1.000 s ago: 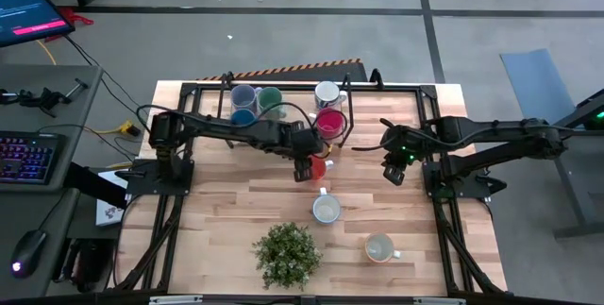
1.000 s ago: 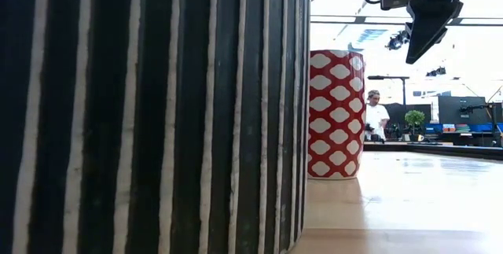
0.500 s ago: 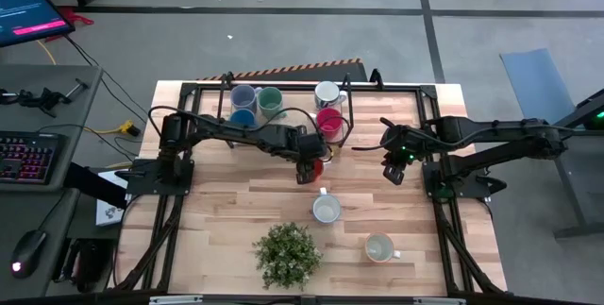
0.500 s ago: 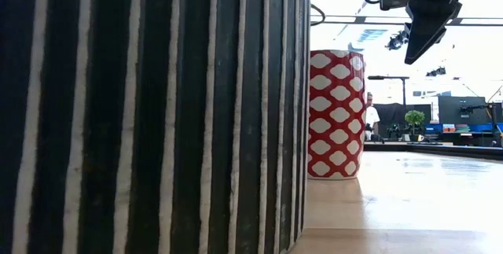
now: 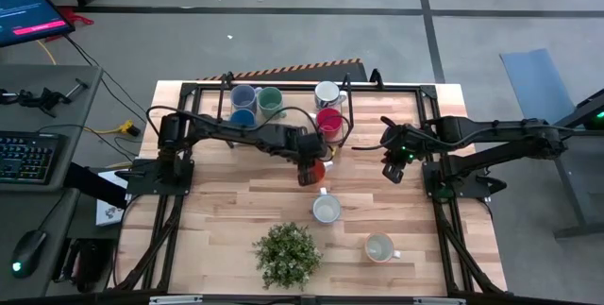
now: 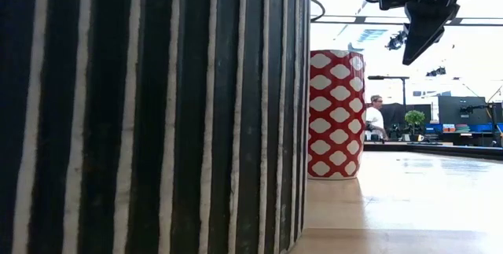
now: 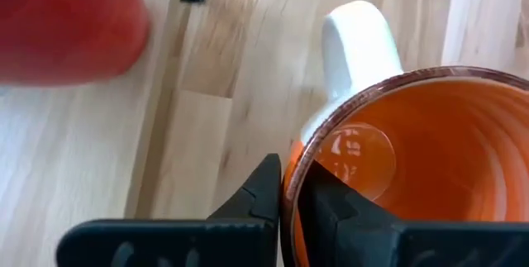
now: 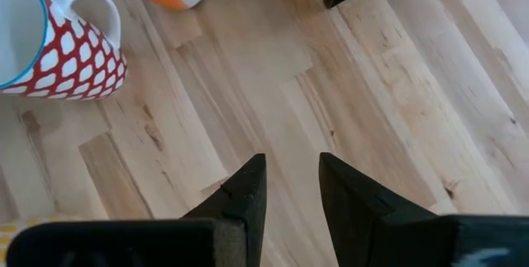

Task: Place coffee mugs
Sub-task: Put the orange mug on the shelf

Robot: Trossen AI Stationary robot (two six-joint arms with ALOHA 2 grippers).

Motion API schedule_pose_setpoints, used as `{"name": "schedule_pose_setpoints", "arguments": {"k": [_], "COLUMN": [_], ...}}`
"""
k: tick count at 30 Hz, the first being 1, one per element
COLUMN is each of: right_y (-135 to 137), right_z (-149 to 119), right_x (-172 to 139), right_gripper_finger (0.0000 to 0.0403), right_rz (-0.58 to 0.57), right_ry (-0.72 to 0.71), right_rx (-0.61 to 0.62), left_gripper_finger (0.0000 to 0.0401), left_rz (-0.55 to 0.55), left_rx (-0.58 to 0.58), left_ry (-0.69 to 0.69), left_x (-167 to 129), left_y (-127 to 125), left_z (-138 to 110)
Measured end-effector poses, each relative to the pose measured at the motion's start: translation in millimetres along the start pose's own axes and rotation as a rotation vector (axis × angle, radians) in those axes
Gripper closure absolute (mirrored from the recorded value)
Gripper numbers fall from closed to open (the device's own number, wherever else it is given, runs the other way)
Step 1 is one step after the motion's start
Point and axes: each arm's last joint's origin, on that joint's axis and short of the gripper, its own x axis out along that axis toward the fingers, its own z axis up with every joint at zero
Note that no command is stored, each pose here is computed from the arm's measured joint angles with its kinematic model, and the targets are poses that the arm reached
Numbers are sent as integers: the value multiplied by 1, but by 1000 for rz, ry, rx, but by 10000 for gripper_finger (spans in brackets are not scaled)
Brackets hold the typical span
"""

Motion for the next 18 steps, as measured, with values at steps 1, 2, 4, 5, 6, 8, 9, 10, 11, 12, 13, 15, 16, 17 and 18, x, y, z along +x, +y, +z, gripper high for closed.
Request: {"name": "schedule_pose_setpoints", "arguments": {"k": [1,2,4,5,6,8,9,10,11,12,13,15,16,17,18], "right_y": [0,0,0,0,0,0,0,0,0,0,0,0,0,0,0], "right_z": [0,0,0,0,0,0,0,0,0,0,0,1,1,1,1], "right_x": [0,0,0,0,0,0,0,0,0,0,0,0,0,0,0], "right_gripper_finger": [311,311,311,311,311,311,311,311,311,311,311,311,311,311,311], "right_rz": [-3,-4,-4,-4,-4,-4,-4,-4,-4,-4,-4,-2,-1,-1,-1], "right_ry": [-2,-2,-2,-2,-2,-2,-2,-2,-2,-3,-5,-12,-12,-13,-14], "right_rx": [0,-1,-18,-22,-23,-24,-26,-26,-26,-26,-26,-25,-25,-24,-18], "left_gripper_finger": [392,393,394,395,395,395,396,396,396,396,396,396,396,396,396], "left_rz": [-2,-3,-7,-9,-9,-2,5,19,41,59,77,107,118,128,141], "left_rx": [2,0,-1,6,15,23,26,36,46,56,55,49,44,38,32], "left_ry": [-1,0,1,10,21,24,21,27,40,42,41,40,46,62,85], "left_x": [-2,-3,-8,-13,-20,-40,-50,-58,-65,-71,-77,-88,-93,-95,-96], "left_y": [-1,-2,-5,-6,-7,-7,-7,-6,-5,-5,-3,2,5,9,13], "left_z": [0,0,-1,0,1,6,8,9,10,11,13,16,17,17,16]}}
